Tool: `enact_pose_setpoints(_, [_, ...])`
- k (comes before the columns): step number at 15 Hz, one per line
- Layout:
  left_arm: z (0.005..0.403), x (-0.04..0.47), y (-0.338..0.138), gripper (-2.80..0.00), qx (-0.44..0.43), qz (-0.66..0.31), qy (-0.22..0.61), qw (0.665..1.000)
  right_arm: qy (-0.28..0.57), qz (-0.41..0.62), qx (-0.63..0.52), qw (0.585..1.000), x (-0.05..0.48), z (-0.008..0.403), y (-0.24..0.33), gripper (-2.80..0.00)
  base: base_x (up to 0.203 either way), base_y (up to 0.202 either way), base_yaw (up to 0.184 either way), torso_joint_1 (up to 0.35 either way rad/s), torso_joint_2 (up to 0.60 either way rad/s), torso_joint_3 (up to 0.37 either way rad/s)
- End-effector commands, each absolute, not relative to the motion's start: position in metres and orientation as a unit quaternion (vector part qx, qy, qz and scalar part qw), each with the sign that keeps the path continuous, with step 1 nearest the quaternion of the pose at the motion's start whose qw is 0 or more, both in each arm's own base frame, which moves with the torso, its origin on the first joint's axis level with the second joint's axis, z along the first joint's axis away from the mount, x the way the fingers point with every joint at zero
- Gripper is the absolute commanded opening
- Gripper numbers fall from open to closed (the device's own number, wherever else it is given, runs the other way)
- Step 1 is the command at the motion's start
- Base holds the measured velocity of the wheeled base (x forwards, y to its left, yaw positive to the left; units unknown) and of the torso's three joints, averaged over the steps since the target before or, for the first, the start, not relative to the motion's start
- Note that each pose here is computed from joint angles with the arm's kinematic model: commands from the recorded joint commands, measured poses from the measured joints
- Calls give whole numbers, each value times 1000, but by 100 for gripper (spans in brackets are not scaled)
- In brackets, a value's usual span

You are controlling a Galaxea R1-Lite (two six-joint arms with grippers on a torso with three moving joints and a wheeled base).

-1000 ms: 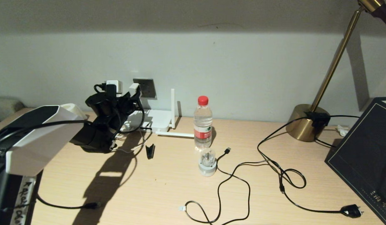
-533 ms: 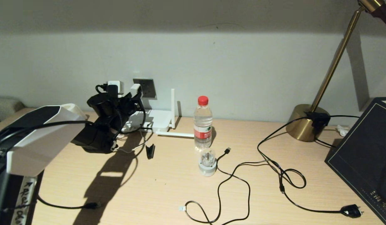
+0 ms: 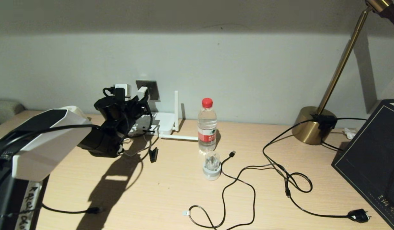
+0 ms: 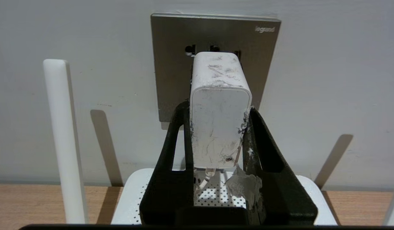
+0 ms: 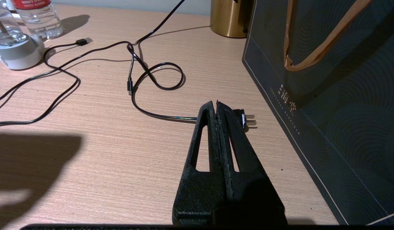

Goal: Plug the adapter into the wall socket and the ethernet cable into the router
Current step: Plug plug into socket

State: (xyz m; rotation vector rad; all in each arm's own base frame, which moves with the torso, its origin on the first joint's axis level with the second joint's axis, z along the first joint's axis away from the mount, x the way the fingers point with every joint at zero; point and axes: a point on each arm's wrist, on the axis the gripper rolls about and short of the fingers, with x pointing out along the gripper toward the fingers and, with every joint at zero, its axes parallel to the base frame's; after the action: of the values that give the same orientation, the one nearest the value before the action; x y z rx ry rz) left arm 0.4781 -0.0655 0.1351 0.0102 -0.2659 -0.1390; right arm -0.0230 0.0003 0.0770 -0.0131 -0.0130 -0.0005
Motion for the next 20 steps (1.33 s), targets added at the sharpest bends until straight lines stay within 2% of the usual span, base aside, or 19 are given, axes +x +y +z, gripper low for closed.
enact_pose_setpoints(1, [134, 479, -64, -280, 5, -68, -134, 989, -6, 0, -6, 1000, -23, 77, 0, -280, 0, 0, 0, 0, 0, 0])
enact_pose_setpoints(20, [135, 485, -59, -280, 6, -61, -135, 989, -6, 0, -7, 1000, -23, 77, 0, -280, 0, 0, 0, 0, 0, 0])
